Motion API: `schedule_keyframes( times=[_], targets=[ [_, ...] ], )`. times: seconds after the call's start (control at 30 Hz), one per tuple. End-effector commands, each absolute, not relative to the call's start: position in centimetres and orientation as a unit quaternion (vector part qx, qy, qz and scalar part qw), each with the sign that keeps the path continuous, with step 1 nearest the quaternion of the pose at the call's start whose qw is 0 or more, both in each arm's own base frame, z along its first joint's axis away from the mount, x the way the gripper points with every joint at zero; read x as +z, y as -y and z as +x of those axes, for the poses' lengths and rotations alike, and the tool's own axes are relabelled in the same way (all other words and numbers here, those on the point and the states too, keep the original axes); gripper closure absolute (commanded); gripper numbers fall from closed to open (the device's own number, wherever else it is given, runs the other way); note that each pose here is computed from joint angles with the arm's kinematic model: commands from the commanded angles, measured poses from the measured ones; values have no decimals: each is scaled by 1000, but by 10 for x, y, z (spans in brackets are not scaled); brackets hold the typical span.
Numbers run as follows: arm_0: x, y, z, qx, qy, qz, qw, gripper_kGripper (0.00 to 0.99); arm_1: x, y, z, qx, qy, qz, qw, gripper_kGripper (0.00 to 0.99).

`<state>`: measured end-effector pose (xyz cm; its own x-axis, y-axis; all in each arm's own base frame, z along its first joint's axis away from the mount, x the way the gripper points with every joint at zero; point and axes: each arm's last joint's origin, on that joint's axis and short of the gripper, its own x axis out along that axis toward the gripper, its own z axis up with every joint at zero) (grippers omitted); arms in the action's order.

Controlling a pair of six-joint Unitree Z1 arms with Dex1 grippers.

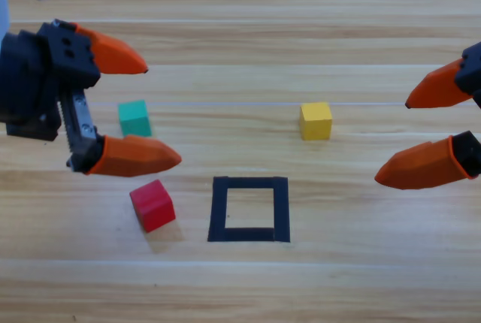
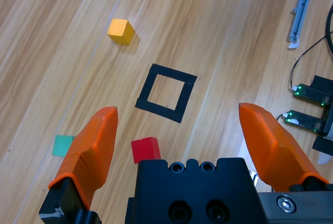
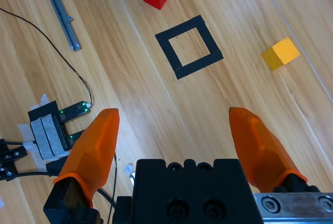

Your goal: Stack the blocks in the rectangular block: red at the bottom, yellow in the middle, green on top

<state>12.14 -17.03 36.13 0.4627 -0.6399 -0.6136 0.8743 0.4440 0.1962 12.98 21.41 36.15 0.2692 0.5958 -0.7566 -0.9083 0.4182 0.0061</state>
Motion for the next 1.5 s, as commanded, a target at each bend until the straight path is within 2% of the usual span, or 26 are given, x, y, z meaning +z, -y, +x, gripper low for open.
schedule_keyframes(
  times=[0.03, 0.2, 0.27, 0.33, 0.5, 0.6, 0.8, 0.9, 0.97, 1.07, 1.2, 1.3, 1.5],
  targets=[
    [353, 168, 116, -464, -246, 262, 810, 0, 351, -222, 128, 501, -367, -229, 749, 60],
    [351, 170, 117, -464, -249, 263, 808, 0, 353, -221, 128, 495, -367, -225, 755, 60],
    [349, 171, 118, -464, -251, 263, 808, 0, 356, -218, 131, 470, -370, -215, 772, 59],
    [348, 172, 118, -463, -254, 266, 807, 0, 358, -214, 140, 424, -377, -199, 799, 57],
    [343, 172, 119, -461, -260, 268, 804, 0, 348, -216, 186, 316, -432, -115, 837, 59],
    [340, 171, 119, -452, -267, 266, 809, 0, 336, -238, 216, 247, -440, -113, 856, 59],
    [336, 170, 122, -408, -297, 232, 831, 0, 311, -280, 257, 192, -471, -121, 852, 57],
    [334, 172, 126, -380, -312, 198, 848, 0, 298, -292, 277, 164, -485, -108, 852, 57],
    [332, 174, 130, -349, -328, 175, 860, 0, 288, -299, 299, 129, -511, -92, 845, 57],
    [333, 176, 137, -280, -345, 117, 888, 0, 266, -305, 340, 78, -553, -71, 827, 57],
    [332, 172, 148, -192, -367, 17, 910, 0, 242, -314, 370, 42, -582, -52, 811, 57],
    [328, 179, 155, -145, -380, -33, 913, 0, 228, -310, 383, 37, -600, -29, 799, 57],
    [322, 191, 167, -55, -416, -107, 901, 0, 206, -320, 394, 39, -611, -28, 790, 59]
  ],
)
